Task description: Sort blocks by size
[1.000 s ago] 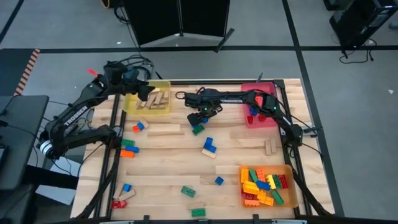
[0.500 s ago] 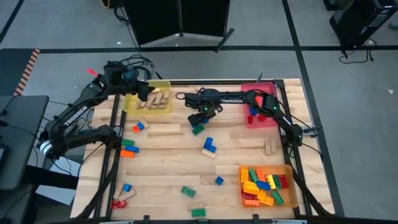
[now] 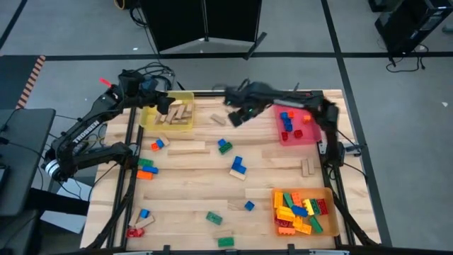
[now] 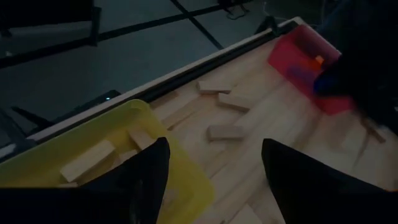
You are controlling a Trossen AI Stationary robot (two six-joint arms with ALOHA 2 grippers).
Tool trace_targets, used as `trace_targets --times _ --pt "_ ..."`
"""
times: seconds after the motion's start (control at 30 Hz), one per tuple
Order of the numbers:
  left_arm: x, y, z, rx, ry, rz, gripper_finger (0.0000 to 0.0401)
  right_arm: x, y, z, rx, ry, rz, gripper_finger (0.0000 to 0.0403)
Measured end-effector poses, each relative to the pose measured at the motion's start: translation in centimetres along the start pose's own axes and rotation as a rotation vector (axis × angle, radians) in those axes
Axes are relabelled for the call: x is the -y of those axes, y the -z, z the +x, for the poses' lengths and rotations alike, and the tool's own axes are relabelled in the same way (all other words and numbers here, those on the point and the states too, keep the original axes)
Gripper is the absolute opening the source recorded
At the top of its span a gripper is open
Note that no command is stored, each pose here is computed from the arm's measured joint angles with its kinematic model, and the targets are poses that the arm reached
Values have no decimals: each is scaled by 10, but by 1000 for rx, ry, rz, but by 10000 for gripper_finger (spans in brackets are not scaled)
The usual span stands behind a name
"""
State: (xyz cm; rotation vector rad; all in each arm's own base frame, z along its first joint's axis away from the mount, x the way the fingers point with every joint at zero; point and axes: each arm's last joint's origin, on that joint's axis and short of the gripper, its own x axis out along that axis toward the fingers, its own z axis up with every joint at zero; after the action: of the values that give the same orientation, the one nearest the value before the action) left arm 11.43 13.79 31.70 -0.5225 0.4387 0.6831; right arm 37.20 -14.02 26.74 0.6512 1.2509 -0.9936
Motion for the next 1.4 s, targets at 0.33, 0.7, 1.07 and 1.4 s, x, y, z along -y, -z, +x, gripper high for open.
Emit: trace_targets --times 0.33,0.7,1.07,1.4 --pt "8 2 -12 16 115 150 262 94 36 -50 176 75 276 150" --pt "30 4 -25 104 133 252 261 136 115 19 -22 31 497 162" --pt "64 11 -23 161 85 298 261 149 150 56 -111 102 493 183" --pt "93 25 -14 122 87 241 261 152 150 53 -104 98 378 249"
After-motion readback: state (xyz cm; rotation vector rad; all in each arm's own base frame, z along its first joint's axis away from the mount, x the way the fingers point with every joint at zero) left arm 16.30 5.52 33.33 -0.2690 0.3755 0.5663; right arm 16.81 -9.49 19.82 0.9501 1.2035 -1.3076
